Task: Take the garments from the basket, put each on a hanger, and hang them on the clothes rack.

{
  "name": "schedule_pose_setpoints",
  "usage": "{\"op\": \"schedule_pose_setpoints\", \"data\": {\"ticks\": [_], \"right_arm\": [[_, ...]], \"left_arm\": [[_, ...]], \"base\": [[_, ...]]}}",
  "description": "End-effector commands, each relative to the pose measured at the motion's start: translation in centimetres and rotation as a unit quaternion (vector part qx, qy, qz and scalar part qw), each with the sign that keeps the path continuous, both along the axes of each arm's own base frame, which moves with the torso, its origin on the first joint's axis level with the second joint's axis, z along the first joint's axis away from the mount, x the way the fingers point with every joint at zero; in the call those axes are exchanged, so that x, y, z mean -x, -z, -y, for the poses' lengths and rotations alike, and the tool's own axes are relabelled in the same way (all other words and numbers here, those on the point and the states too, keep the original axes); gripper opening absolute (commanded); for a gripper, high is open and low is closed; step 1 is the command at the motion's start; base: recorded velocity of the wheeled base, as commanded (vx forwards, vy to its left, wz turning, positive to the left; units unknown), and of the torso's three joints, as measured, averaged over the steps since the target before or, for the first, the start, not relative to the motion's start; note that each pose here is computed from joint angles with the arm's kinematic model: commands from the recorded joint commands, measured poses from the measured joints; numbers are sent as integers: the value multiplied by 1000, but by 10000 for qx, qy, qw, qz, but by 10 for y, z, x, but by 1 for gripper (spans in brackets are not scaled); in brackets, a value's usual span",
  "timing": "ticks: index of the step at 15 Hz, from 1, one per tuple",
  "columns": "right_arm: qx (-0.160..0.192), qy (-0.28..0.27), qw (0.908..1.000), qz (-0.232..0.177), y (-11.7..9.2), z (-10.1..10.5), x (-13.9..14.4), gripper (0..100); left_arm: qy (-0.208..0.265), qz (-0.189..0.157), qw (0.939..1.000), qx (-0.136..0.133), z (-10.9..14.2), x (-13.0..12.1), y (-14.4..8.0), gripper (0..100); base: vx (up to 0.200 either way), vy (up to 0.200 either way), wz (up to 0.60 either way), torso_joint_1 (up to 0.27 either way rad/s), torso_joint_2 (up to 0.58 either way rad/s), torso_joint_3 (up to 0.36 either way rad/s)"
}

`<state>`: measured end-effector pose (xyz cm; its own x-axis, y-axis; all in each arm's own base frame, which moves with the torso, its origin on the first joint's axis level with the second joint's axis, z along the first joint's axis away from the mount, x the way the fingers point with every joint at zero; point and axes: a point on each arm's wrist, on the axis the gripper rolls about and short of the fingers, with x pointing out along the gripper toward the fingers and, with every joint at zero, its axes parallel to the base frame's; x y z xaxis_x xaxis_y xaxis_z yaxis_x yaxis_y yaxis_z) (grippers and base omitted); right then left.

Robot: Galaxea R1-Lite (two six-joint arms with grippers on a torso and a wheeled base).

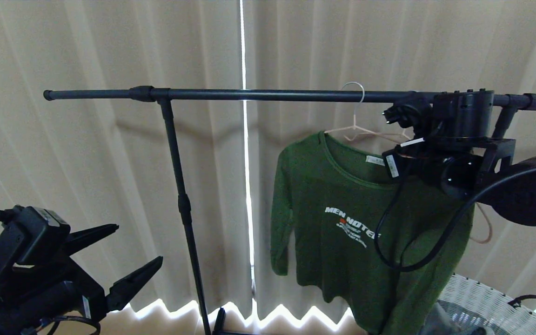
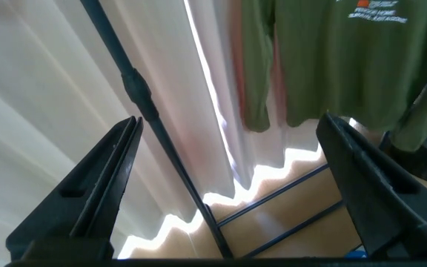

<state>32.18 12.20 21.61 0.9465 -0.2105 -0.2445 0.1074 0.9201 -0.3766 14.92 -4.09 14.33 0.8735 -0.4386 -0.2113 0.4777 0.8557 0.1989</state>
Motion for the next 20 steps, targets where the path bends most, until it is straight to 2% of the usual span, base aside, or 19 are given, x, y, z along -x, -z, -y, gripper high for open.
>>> {"op": "schedule_pose_setpoints", "data": {"ticks": [1,9,12,13,17,20], "right_arm": [[6,-90,10000,-10,1,-6,1,0],[62,-445,9990,-58,3,-32,4,0],[75,-452,9989,-86,4,-32,4,0],[75,-452,9989,-86,5,-32,5,100],[-27,-588,9983,-33,4,-36,8,100],[-291,-1087,9936,-34,0,-40,16,100]], "left_arm": [[1,-11,10000,-3,0,0,0,100],[62,-48,10000,-13,2,2,2,100],[62,-41,10000,-11,1,2,2,100],[62,-41,10000,-11,1,2,2,100],[64,-30,10000,-16,1,3,2,100],[64,-23,10000,-14,1,2,2,100]], "base": [[0,0,0,0,0,0],[0,0,0,0,0,0],[0,0,0,0,0,0],[0,0,0,0,0,0],[0,0,0,0,0,0],[0,0,0,0,0,0]]}}
